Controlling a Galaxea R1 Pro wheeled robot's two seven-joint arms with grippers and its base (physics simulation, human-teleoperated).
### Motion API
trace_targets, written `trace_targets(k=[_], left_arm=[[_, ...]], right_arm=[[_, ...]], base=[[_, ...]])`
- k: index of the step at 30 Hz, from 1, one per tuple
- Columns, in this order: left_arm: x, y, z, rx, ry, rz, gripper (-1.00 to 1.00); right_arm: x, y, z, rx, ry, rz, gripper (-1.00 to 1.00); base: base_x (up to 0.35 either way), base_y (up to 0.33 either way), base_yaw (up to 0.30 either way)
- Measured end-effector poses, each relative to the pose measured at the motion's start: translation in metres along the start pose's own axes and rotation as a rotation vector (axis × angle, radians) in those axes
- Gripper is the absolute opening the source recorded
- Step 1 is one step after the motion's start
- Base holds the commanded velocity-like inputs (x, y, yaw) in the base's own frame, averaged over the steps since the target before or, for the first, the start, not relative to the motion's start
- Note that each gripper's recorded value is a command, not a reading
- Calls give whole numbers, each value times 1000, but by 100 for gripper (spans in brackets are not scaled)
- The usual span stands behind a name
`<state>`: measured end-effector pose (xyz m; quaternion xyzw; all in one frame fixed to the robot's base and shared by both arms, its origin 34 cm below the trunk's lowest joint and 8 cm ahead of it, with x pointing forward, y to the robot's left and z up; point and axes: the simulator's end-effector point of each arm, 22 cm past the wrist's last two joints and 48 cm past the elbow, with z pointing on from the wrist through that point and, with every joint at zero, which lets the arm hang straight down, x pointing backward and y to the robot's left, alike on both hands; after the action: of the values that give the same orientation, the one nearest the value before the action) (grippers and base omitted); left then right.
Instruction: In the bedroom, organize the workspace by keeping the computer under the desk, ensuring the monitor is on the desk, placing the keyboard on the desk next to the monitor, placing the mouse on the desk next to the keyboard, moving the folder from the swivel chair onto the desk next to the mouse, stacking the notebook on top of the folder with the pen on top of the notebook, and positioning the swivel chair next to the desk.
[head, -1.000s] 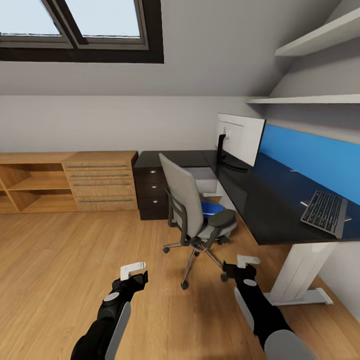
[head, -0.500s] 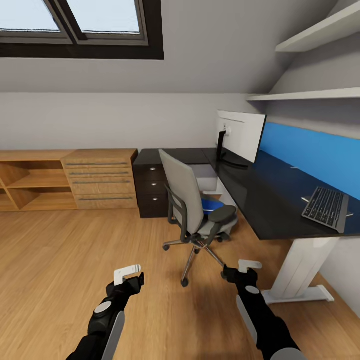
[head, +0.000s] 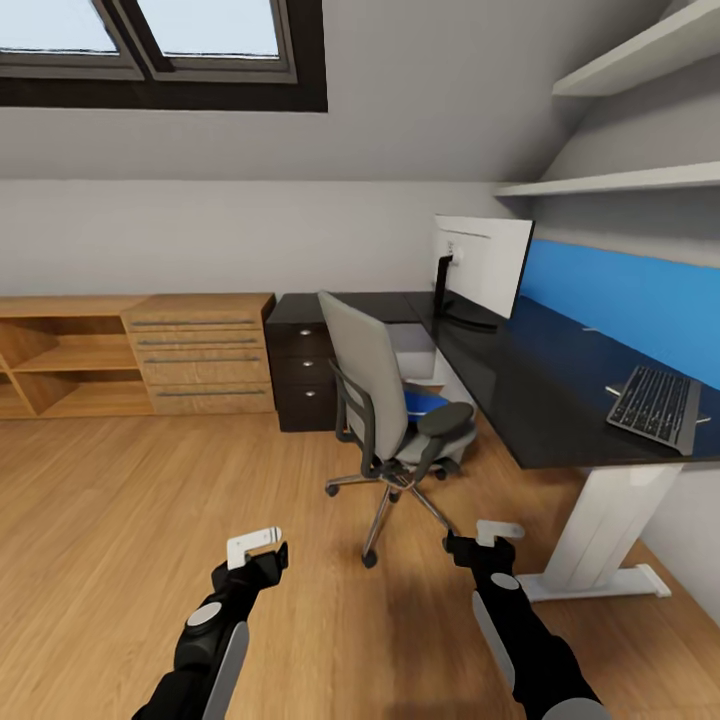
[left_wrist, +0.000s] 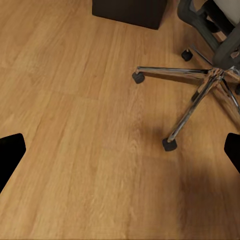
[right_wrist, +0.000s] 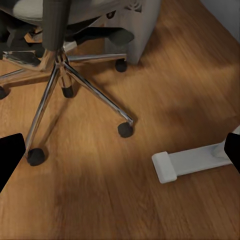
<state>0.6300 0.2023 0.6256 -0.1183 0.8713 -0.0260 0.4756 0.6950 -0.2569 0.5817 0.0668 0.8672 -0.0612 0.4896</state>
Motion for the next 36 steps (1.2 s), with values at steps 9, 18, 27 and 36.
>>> trace_targets(k=[9, 18, 27, 36], left_arm=[[11, 4, 4, 2, -14, -7, 100], [29, 8, 12, 2, -15, -8, 100], [46, 12, 19, 1, -15, -6, 100], [65, 16, 26, 0, -14, -6, 100]], right_arm=[[18, -1, 7, 2, 0, 1, 100], [35, -1, 13, 4, -1, 2, 100], [54, -1, 20, 4, -2, 2, 100], [73, -2, 26, 5, -3, 0, 100]], base=[[0, 0, 0], [0, 0, 0], [0, 0, 0], [0, 0, 0]])
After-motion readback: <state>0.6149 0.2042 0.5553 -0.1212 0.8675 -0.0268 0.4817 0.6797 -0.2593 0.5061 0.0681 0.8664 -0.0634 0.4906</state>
